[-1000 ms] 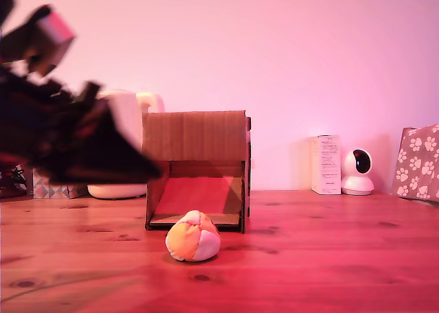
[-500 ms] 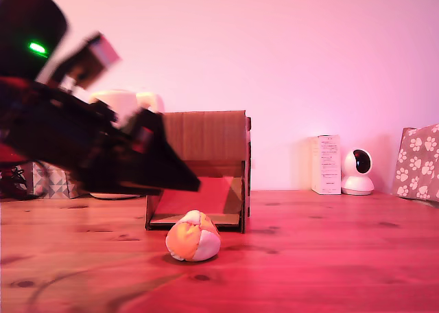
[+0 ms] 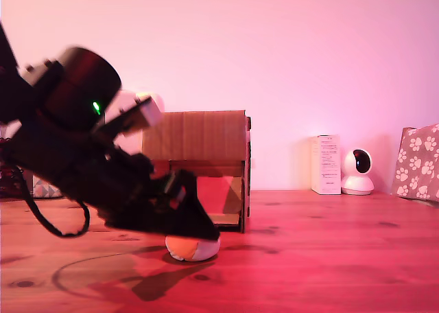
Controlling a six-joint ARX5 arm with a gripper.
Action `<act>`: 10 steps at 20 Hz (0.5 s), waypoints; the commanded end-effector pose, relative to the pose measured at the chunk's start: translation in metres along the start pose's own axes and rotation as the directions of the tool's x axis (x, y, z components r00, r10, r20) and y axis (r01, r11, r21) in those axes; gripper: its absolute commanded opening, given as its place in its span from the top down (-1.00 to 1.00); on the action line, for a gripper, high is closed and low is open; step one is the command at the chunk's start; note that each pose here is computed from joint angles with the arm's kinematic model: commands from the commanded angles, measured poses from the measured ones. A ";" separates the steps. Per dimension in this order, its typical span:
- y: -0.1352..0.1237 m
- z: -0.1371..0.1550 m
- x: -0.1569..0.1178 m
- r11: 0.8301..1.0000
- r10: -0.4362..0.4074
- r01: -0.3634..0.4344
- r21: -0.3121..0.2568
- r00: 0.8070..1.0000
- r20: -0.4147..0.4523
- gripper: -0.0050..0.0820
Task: Drop the footbag into the cardboard dice tower
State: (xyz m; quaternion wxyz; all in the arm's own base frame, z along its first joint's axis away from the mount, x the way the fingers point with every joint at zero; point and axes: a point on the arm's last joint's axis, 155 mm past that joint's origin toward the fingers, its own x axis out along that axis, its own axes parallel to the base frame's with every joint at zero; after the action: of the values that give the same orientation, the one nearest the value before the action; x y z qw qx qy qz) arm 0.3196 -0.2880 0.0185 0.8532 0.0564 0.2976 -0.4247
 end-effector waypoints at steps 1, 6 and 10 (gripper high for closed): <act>-0.003 0.000 0.002 1.000 -0.005 0.005 0.012 1.000 0.002 -0.31; -0.002 -0.004 -0.001 1.000 0.010 -0.010 0.003 1.000 -0.026 0.91; -0.009 0.015 -0.026 1.000 0.010 -0.010 -0.002 1.000 -0.023 0.91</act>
State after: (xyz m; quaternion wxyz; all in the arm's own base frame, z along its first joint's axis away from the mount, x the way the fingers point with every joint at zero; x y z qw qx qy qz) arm 0.3086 -0.2793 0.0311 0.8478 0.0647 0.3241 -0.4148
